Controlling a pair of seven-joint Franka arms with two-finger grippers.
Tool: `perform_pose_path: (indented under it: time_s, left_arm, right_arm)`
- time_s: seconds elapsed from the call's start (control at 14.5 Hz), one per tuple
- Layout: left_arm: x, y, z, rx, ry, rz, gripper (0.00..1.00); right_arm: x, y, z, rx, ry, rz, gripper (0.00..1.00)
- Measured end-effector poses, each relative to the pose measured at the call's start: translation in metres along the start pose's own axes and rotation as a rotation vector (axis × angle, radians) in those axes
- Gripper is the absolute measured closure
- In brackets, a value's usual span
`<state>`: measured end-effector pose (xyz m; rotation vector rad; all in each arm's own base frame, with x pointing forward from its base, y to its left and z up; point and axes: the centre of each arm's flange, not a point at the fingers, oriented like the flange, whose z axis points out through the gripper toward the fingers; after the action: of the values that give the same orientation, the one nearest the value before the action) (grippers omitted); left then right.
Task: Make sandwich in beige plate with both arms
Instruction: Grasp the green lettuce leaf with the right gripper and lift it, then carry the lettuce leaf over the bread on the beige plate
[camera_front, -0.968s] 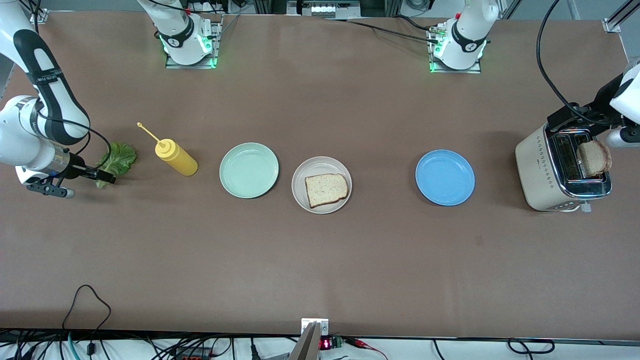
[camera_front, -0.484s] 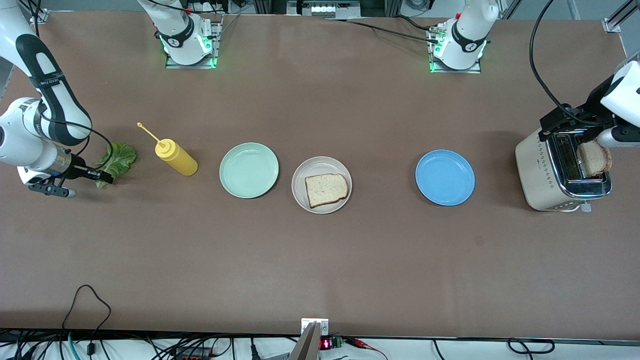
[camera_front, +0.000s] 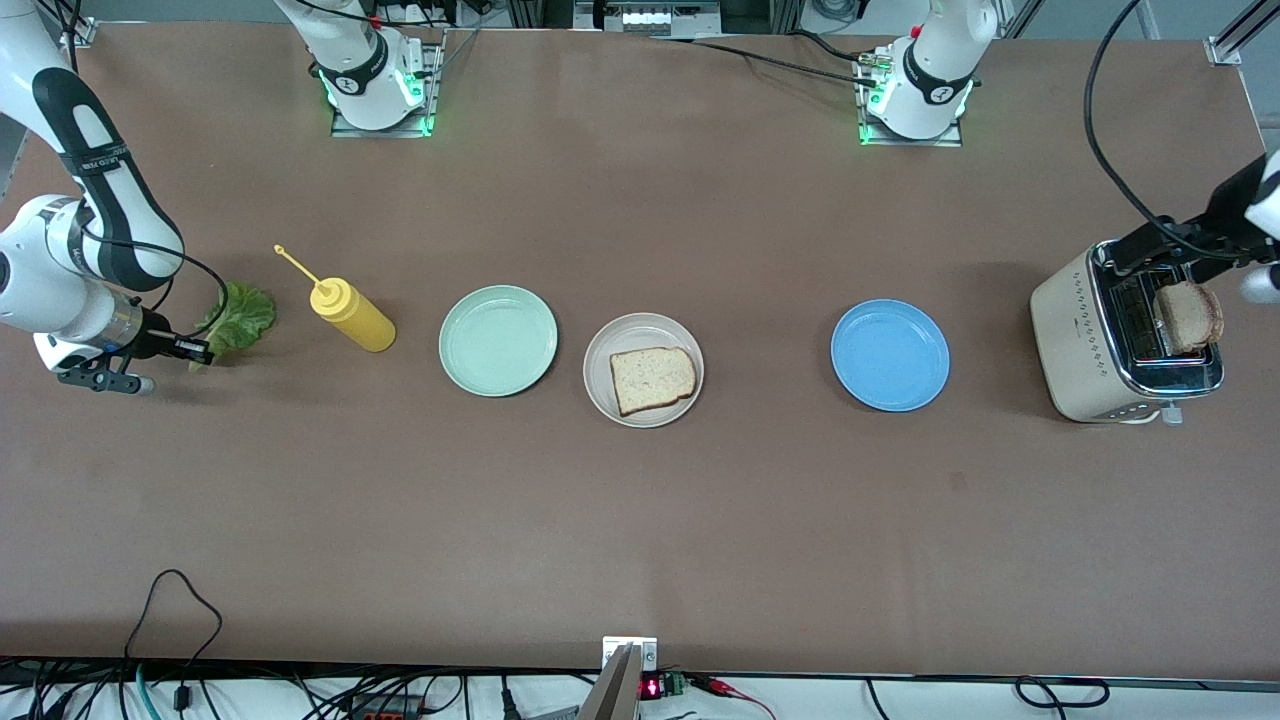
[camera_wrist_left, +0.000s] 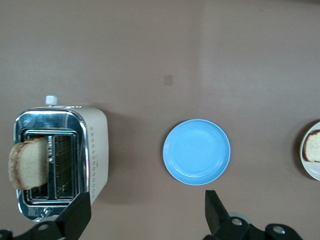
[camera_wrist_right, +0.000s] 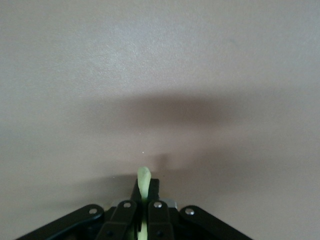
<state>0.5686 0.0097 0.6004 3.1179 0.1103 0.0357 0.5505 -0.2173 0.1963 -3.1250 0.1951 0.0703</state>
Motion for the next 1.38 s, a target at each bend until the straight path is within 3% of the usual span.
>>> perform_pose_path:
  time_s: [0.41, 0.97, 1.18, 1.38]
  left_arm:
    - [-0.001, 0.006, 0.002, 0.0, -0.003, 0.011, 0.0]
    - [-0.001, 0.003, 0.002, 0.0, -0.007, 0.005, 0.0]
    - [-0.001, 0.003, 0.002, 0.0, -0.006, 0.005, 0.0]
    - [0.0, 0.003, 0.002, 0.0, -0.001, 0.005, 0.0]
  right_arm:
    - [-0.009, 0.01, -0.07, -0.032, -0.055, -0.082, 0.95]
    - [-0.026, -0.005, -0.2, 0.071, -0.143, -0.089, 0.95]
    - [-0.022, -0.031, -0.251, 0.128, -0.146, -0.092, 0.95]
    - [-0.016, -0.069, -0.271, 0.186, -0.153, -0.021, 0.95]
